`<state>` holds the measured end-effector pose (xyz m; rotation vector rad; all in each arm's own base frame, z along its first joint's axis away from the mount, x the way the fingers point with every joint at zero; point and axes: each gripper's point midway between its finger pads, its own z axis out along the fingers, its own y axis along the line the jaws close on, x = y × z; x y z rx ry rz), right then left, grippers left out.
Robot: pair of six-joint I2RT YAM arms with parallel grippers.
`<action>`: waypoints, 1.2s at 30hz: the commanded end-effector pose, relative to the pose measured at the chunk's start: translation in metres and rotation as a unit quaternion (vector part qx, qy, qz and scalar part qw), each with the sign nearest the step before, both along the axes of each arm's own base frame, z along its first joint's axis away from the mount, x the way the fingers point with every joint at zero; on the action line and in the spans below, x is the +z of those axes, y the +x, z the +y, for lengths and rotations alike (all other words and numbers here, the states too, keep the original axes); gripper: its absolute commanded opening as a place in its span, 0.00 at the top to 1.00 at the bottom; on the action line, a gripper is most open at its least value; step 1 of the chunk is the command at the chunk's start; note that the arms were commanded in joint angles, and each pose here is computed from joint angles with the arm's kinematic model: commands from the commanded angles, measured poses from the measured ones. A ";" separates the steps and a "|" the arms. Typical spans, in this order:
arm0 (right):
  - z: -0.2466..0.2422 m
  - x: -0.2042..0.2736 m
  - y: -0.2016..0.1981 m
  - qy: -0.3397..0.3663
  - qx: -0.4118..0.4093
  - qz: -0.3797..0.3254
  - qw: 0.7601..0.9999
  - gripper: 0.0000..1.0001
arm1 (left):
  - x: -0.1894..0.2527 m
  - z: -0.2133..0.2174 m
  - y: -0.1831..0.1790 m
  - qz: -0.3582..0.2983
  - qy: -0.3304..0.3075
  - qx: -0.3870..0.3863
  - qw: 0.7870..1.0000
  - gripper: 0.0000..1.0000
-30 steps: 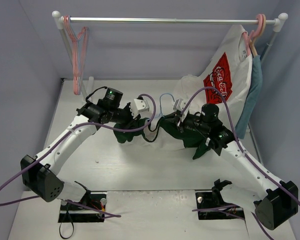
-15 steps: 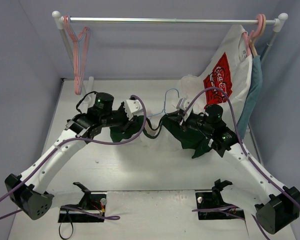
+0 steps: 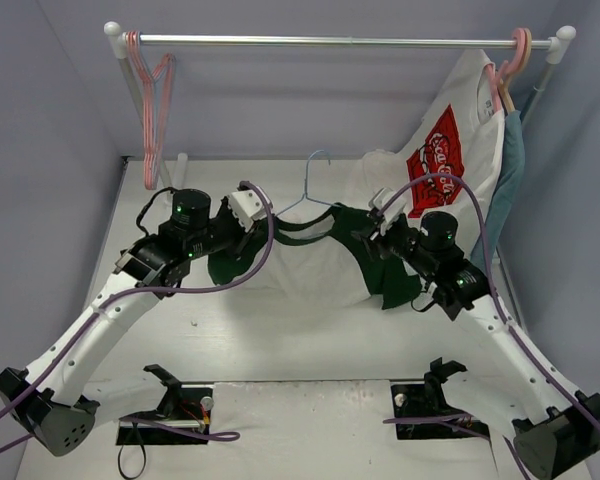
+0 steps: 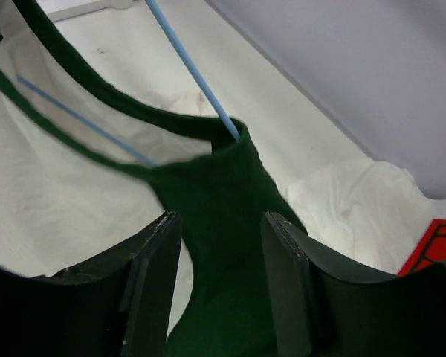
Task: Place the t-shirt on the hanger
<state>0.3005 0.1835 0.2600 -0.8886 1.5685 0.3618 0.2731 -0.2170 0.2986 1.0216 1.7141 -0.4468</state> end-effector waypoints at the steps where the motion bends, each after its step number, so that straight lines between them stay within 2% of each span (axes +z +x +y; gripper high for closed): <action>1: -0.014 0.075 -0.002 0.053 -0.041 -0.084 0.994 0.51 | 0.082 0.006 0.016 -0.094 -0.080 0.050 0.991 1.00; 9: -0.039 0.118 -0.015 0.106 -0.104 -0.108 0.983 0.44 | 0.178 0.018 0.015 -0.126 -0.171 0.102 0.972 1.00; 13: -0.048 0.126 -0.021 0.111 -0.120 -0.118 0.979 0.44 | 0.254 0.023 -0.006 -0.171 -0.231 0.084 0.954 1.00; 18: -0.055 0.135 -0.028 0.116 -0.126 -0.138 0.976 0.44 | 0.310 0.032 -0.036 -0.218 -0.271 0.054 0.936 1.00; 20: -0.057 0.138 -0.030 0.119 -0.128 -0.143 0.974 0.44 | 0.317 0.035 -0.041 -0.224 -0.280 0.054 0.932 1.00; 25: -0.059 0.131 -0.027 0.115 -0.137 -0.143 0.974 0.44 | 0.311 0.033 -0.041 -0.194 -0.304 0.059 0.931 1.00; 29: -0.060 0.126 -0.026 0.112 -0.140 -0.139 0.974 0.44 | 0.312 0.023 -0.048 -0.173 -0.314 0.029 0.933 1.00; 32: -0.063 0.123 -0.026 0.113 -0.150 -0.136 0.973 0.44 | 0.304 0.029 -0.029 -0.156 -0.296 0.078 0.939 1.00; 33: -0.064 0.124 -0.026 0.114 -0.152 -0.135 0.972 0.44 | 0.287 0.027 -0.016 -0.132 -0.275 0.099 0.947 1.00; 36: -0.064 0.120 -0.024 0.117 -0.156 -0.129 0.972 0.43 | 0.270 0.030 0.007 -0.116 -0.254 0.143 0.950 1.00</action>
